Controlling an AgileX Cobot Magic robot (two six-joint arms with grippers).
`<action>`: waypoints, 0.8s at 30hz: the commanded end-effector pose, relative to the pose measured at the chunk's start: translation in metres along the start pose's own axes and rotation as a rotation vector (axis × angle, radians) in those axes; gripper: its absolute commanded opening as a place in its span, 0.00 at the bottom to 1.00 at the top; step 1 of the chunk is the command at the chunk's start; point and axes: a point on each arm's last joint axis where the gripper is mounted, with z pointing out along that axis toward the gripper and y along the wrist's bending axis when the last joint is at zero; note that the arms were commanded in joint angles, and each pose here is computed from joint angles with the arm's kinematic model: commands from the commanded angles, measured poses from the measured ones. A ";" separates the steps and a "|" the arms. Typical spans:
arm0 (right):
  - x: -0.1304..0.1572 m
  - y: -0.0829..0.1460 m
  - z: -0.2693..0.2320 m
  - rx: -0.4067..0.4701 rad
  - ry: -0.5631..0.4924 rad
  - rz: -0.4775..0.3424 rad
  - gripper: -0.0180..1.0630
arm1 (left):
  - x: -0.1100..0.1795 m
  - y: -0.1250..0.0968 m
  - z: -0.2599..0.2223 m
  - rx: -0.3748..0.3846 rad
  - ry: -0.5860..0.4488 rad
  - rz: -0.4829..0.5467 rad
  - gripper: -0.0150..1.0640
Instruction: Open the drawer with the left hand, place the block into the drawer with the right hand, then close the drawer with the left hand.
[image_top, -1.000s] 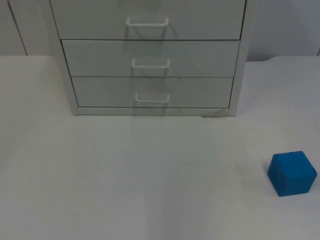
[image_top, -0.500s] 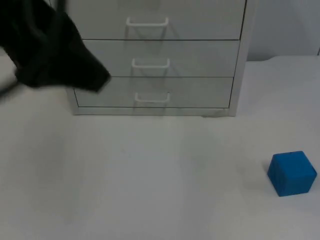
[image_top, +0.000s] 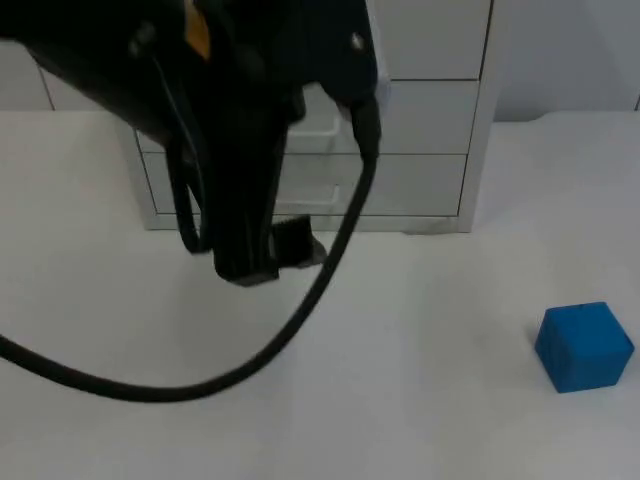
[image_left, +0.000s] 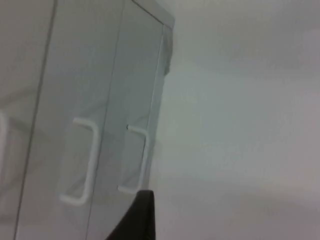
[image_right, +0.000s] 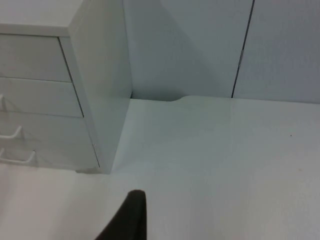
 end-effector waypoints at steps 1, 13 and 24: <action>-0.001 -0.001 -0.002 0.009 -0.008 -0.008 0.99 | 0.000 -0.002 0.019 -0.006 0.011 0.054 0.99; 0.001 -0.004 -0.002 0.047 0.011 -0.032 0.99 | 0.012 -0.018 0.090 -0.004 0.017 0.120 0.99; 0.001 -0.004 -0.002 0.049 0.011 -0.033 0.99 | 0.003 0.009 0.120 -0.048 0.052 0.052 0.99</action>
